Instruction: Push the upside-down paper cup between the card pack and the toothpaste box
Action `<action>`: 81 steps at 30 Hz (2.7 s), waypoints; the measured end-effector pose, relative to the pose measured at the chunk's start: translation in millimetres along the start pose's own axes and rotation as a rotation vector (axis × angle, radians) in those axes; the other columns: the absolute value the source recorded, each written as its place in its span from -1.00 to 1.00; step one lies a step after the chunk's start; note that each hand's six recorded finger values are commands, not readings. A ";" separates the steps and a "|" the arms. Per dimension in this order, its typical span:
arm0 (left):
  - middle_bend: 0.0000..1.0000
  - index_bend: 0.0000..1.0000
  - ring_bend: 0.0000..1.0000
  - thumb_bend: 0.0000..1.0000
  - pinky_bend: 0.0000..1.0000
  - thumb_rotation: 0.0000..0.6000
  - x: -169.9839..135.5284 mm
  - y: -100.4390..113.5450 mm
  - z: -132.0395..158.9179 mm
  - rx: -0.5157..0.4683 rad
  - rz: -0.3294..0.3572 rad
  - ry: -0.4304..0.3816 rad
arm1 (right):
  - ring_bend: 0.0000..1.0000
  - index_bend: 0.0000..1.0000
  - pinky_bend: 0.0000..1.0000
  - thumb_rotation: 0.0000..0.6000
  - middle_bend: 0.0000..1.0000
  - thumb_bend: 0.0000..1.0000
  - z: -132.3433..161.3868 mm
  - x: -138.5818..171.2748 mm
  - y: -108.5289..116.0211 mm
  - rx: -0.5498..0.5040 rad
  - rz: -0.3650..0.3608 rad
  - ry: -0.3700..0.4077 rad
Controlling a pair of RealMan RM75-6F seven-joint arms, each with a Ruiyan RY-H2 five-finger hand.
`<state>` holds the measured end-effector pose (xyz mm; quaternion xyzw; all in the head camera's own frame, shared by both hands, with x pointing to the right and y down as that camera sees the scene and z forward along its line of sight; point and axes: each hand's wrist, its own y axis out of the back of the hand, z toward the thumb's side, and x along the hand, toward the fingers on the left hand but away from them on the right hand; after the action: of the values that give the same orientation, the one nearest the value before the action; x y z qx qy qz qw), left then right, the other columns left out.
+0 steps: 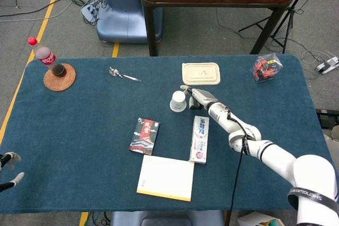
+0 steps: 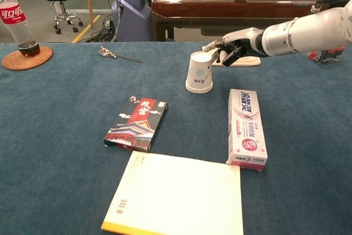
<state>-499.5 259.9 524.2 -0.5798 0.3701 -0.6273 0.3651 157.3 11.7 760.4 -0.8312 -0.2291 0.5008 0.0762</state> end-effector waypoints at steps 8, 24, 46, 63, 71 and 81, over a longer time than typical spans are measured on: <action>0.17 -0.03 -0.10 -0.58 0.21 1.00 0.2 -1.0 -0.2 0.003 -0.004 0.001 | -0.85 -1.00 -0.90 1.00 -0.66 1.00 1.7 -0.2 -3.3 -0.022 0.004 0.009; 0.17 -0.03 -0.10 -0.58 0.21 1.00 0.2 -1.1 0.5 0.002 -0.004 -0.001 | -0.82 -1.00 -0.85 1.00 -0.63 1.00 2.1 4.8 -4.7 -0.056 0.033 0.010; 0.17 -0.03 -0.10 -0.58 0.21 1.00 0.5 -1.7 0.7 0.003 -0.007 0.000 | -0.78 -1.00 -0.82 1.00 -0.64 1.00 4.7 3.2 -3.7 -0.086 -0.001 0.036; 0.17 -0.03 -0.10 -0.58 0.21 1.00 0.0 -1.1 0.8 0.004 -0.005 -0.002 | -0.78 -1.00 -0.82 1.00 -0.65 1.00 13.2 -0.3 -19.5 -0.101 0.037 0.057; 0.17 -0.03 -0.10 -0.58 0.21 1.00 0.3 -2.2 1.5 0.007 -0.008 -0.003 | -0.78 -1.00 -0.82 1.00 -0.63 1.00 11.5 2.8 -22.4 -0.116 0.054 0.057; 0.17 -0.03 -0.10 -0.58 0.21 1.00 0.3 -2.4 2.0 0.007 -0.008 -0.004 | -0.78 -1.00 -0.82 1.00 -0.60 1.00 13.3 8.2 -30.1 -0.125 0.092 0.070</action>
<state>-497.6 260.7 526.5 -0.5812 0.3647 -0.6290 0.3654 139.8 40.7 758.1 -0.8610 -0.2189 0.4590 0.0089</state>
